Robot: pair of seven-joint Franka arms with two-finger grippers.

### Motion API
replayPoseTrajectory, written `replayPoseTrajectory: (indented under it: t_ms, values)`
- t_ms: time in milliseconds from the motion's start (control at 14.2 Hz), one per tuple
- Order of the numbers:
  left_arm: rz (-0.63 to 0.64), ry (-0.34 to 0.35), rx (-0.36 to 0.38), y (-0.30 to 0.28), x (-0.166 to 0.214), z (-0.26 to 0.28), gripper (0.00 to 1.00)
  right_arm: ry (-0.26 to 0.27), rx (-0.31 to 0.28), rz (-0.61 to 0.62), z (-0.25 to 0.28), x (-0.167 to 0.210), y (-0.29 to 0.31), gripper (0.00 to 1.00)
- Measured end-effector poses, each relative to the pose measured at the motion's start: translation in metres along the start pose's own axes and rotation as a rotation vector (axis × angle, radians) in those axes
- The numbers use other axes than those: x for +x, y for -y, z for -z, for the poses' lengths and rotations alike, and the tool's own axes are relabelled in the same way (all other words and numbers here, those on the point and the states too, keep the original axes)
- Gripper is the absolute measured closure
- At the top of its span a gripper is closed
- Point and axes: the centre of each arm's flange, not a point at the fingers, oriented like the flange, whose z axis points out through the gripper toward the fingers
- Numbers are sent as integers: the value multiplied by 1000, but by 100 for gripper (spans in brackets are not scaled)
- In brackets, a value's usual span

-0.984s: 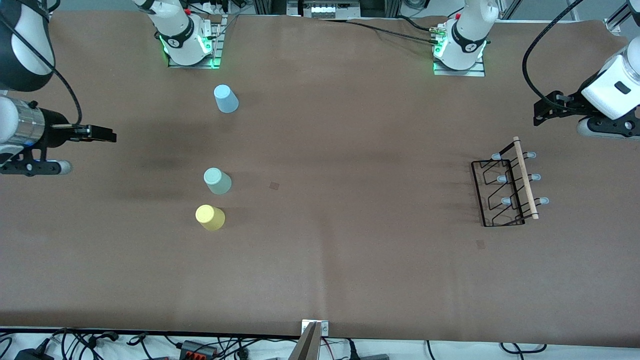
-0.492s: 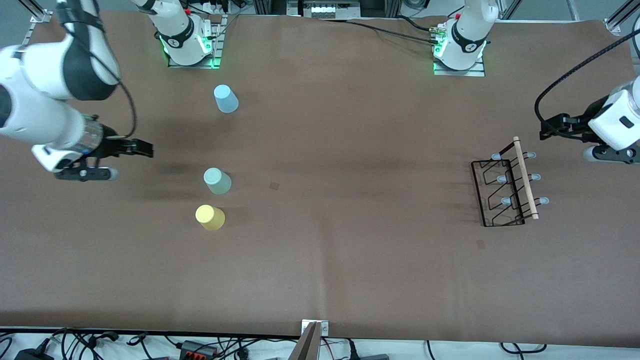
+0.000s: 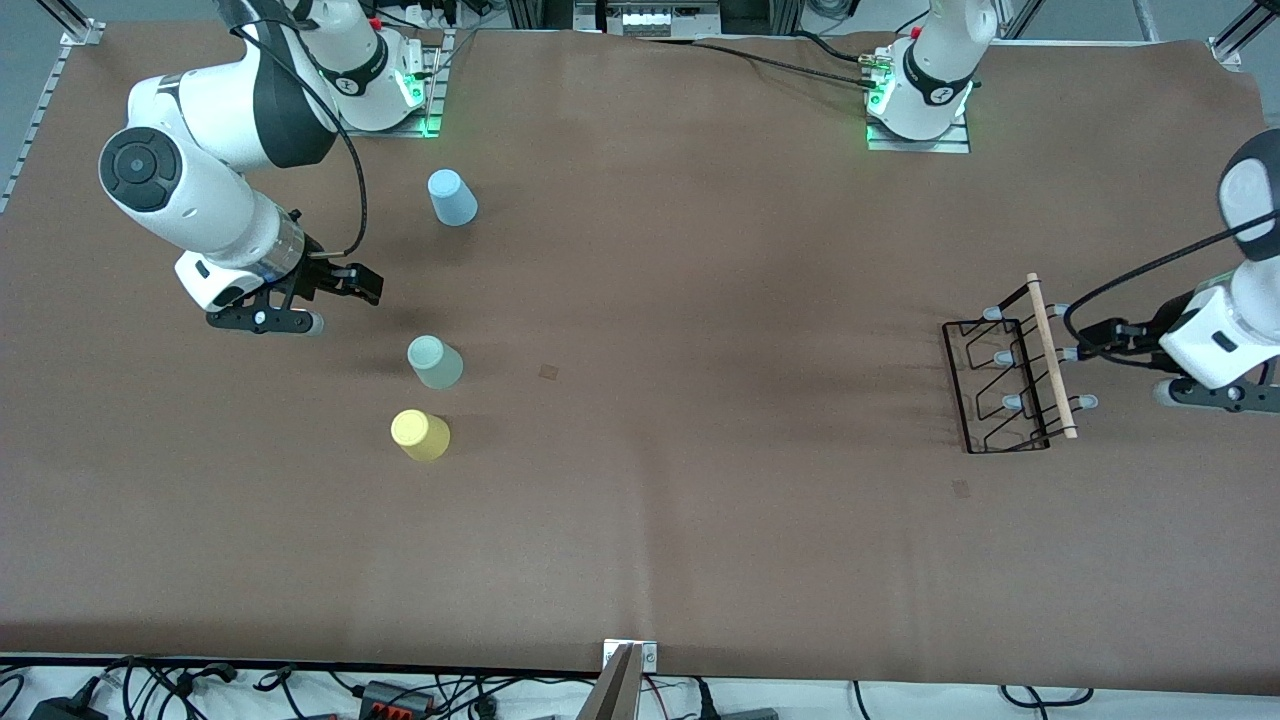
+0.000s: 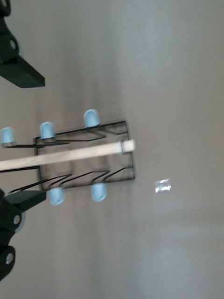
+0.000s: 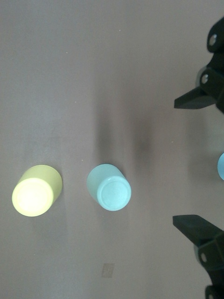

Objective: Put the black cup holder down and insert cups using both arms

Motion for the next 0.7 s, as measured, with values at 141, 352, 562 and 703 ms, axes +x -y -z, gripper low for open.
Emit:
replayPoseTrajectory:
  t_ms: [141, 352, 562, 703]
  values:
    - [12, -78, 13, 8, -5, -22, 3, -10, 3, -1, -1, 1, 0, 0]
    - [51, -84, 9, 0, -18, -48, 6, -27, 7, -1, 0, 2, 0, 0]
    - [69, -102, 5, -12, -22, -57, 6, -34, 9, -25, 0, 3, 0, 0]
    - [70, -121, 6, -14, -23, -62, 8, -47, 14, -82, -7, 4, 5, 0]
